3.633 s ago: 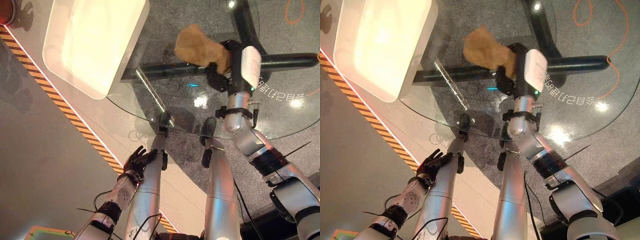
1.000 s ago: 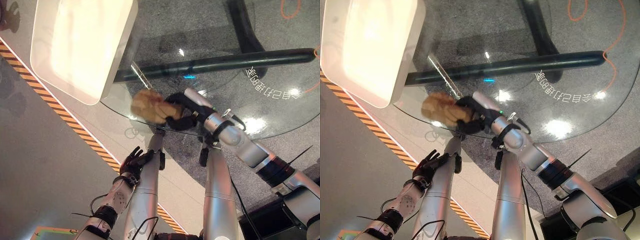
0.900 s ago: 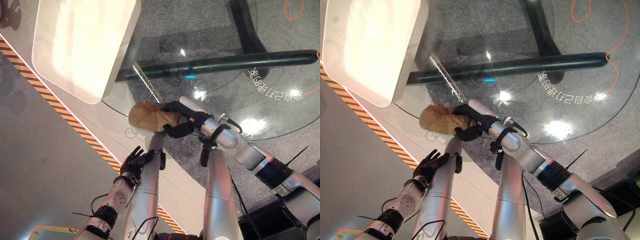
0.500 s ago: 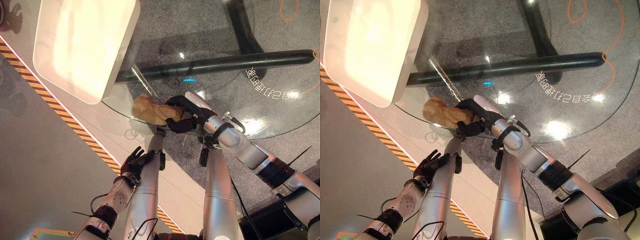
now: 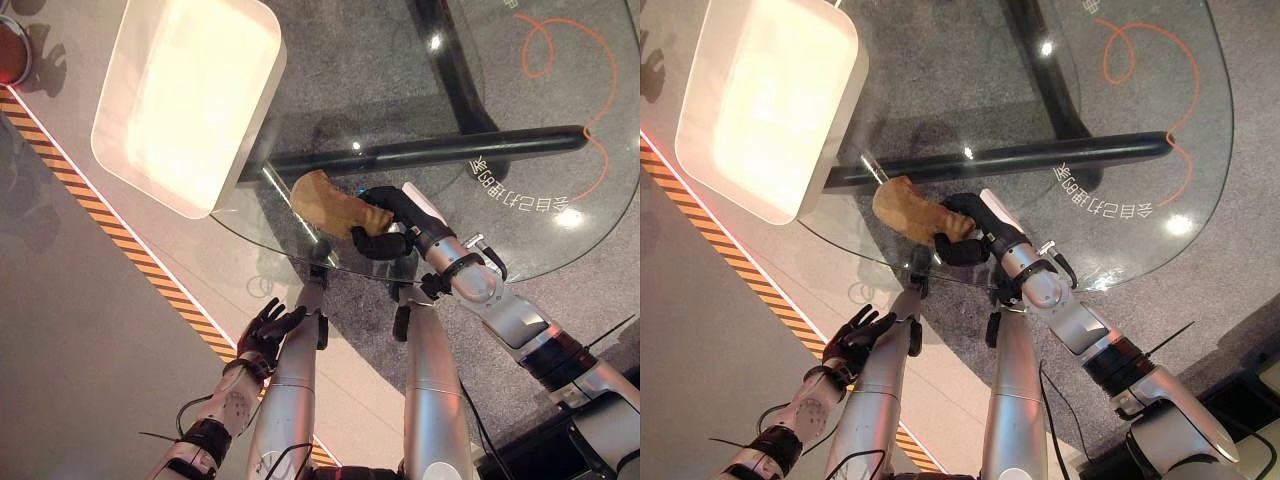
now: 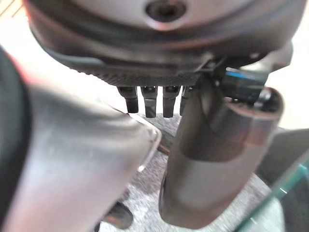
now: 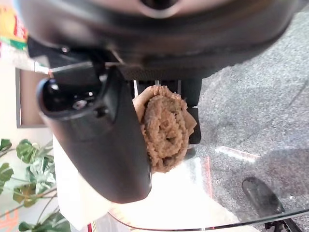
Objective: Wipe the table with a cloth and put it in the basket.
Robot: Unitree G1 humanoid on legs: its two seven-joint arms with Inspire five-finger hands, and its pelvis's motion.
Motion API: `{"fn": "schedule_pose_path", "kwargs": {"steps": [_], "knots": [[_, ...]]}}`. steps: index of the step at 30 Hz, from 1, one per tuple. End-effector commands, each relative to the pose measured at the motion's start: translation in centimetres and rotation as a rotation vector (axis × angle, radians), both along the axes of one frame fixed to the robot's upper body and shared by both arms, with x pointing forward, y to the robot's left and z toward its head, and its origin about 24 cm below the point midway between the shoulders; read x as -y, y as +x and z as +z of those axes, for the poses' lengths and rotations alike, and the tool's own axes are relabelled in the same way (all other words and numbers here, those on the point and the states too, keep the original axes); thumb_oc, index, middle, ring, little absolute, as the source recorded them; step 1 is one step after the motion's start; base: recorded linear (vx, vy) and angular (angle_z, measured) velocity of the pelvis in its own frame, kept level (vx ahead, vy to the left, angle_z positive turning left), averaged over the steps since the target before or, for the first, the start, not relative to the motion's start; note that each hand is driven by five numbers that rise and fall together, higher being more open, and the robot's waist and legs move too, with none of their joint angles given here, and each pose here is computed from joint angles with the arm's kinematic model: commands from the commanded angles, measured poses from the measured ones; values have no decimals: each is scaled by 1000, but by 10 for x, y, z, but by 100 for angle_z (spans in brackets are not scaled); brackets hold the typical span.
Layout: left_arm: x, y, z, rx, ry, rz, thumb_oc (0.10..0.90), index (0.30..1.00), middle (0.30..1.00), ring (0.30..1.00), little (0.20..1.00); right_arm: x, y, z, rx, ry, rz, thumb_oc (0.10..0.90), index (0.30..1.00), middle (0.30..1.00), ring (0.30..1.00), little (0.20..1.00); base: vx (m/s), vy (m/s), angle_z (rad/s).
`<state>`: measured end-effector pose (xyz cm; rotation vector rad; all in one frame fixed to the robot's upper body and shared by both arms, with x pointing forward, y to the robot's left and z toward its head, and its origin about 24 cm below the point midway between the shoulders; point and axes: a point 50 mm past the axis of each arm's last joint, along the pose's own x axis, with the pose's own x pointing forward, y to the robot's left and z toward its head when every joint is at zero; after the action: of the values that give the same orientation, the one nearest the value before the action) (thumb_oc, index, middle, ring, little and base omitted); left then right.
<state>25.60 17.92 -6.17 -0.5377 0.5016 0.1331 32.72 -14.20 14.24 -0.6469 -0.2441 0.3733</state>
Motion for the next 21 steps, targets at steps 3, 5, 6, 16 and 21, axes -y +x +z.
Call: {"fn": "schedule_pose_path", "kwargs": {"steps": [3, 5, 6, 16, 21], "knots": [[-25, -32, -8, 30, -34, 94, 800, 900, 900, 900, 900, -34, -32, 44, 187, 163, 258, 100, 300, 300, 300, 200, -23, -4, 0], [-26, -31, 2, 102, -100, 95, 800, 900, 900, 900, 900, -26, -34, 42, 183, 176, 237, 100, 300, 300, 300, 200, -35, -30, 1], [-26, -31, 4, 121, -116, 89, 800, 900, 900, 900, 900, -24, -34, 41, 183, 178, 231, 100, 300, 300, 300, 200, -31, -34, 3], [-10, -21, 44, 299, -320, 21, 800, 900, 900, 900, 900, -3, -44, 44, 246, 315, 158, 100, 300, 300, 300, 200, -29, -43, 4], [3, -24, 61, 376, -463, -91, 800, 900, 900, 900, 900, 8, -52, 51, 274, 441, 159, 100, 300, 300, 300, 200, -4, -14, 3]]}}
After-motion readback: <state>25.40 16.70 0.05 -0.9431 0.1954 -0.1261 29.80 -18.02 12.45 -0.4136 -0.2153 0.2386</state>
